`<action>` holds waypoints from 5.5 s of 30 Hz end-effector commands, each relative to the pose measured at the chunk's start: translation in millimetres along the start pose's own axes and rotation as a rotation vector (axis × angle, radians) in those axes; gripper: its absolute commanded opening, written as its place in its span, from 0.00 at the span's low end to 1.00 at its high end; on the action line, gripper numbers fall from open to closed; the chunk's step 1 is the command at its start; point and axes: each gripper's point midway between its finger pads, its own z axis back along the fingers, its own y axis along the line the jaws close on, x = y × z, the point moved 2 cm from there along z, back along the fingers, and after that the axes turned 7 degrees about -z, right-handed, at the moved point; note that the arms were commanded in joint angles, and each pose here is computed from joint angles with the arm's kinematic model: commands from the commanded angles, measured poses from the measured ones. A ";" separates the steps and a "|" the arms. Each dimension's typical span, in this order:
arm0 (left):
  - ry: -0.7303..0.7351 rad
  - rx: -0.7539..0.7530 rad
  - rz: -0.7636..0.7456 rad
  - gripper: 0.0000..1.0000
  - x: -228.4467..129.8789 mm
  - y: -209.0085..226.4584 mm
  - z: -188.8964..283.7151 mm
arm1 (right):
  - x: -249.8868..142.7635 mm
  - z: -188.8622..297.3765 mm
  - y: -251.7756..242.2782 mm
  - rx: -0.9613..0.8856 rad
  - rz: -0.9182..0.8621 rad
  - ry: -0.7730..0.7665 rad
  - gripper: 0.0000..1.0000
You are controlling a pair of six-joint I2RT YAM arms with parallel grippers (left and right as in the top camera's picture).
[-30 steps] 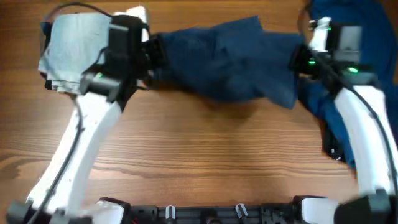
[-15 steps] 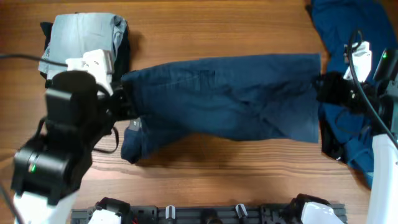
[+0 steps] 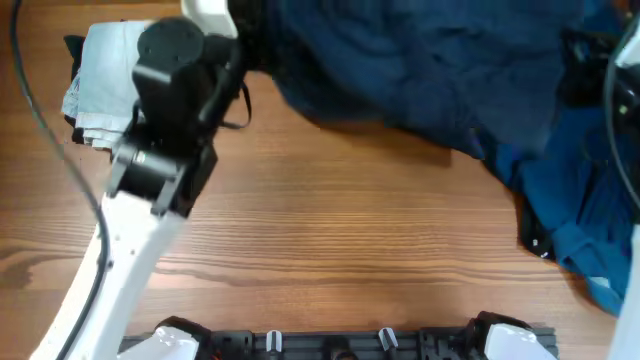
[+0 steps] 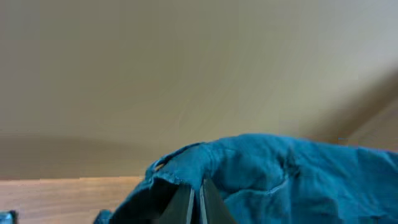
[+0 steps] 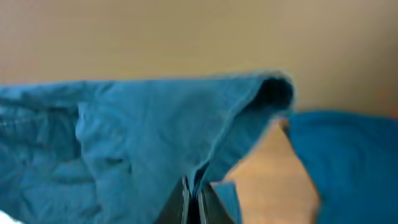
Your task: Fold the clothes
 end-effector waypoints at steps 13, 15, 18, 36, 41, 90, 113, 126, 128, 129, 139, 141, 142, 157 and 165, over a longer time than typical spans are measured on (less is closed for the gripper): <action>-0.027 0.247 -0.180 0.04 27.3 -21.8 119.1 | 7.3 124.8 22.6 -0.216 0.002 0.006 0.04; 0.083 0.316 -0.237 0.04 -2.8 -13.4 87.5 | 1.3 78.9 10.3 -0.174 -0.012 0.129 0.04; 0.232 0.449 -0.232 0.04 -53.2 18.4 30.8 | -14.2 -2.1 -12.2 -0.086 -0.034 0.317 0.04; 0.358 0.618 -0.124 1.00 -209.8 164.9 -141.0 | -128.7 -328.2 -102.3 -0.055 -0.146 0.456 1.00; 0.578 0.486 -0.100 1.00 -196.8 138.1 -83.8 | -119.0 -236.9 -90.5 -0.108 -0.218 0.625 1.00; 1.310 0.096 0.090 0.04 -415.0 138.4 66.0 | -441.4 16.0 -55.8 -0.793 -0.599 1.063 0.86; 1.310 0.100 0.094 0.04 -415.0 138.4 66.1 | -472.9 -15.6 -45.0 -0.706 -0.680 1.150 0.09; 0.942 0.246 0.235 0.04 -266.8 106.6 114.1 | -325.1 -29.8 -14.6 -0.444 -0.535 0.898 0.04; 0.915 0.249 0.244 0.04 -254.5 100.1 130.4 | -315.8 -13.9 -14.9 -0.432 -0.535 0.868 0.04; 0.907 0.249 0.245 0.04 -249.7 96.9 139.4 | -312.5 -4.6 -14.3 -0.423 -0.531 0.855 0.04; 0.865 0.332 0.225 0.04 -240.6 105.9 149.1 | -264.4 -37.3 -5.3 -0.253 -0.411 0.593 0.04; 0.856 0.383 0.199 0.04 -249.1 123.6 120.5 | -261.6 -95.9 -9.6 -0.218 -0.363 0.552 0.04; 0.862 0.396 0.194 0.04 -255.7 129.8 109.1 | -265.2 -124.5 -13.1 -0.207 -0.351 0.538 0.04; 0.484 0.522 0.156 0.04 -270.1 217.3 -28.9 | -212.5 -263.9 -26.4 -0.083 -0.211 0.028 0.04; 0.491 0.523 0.157 0.20 -329.3 238.2 -61.4 | -257.5 -310.5 -44.4 -0.078 -0.214 0.017 0.16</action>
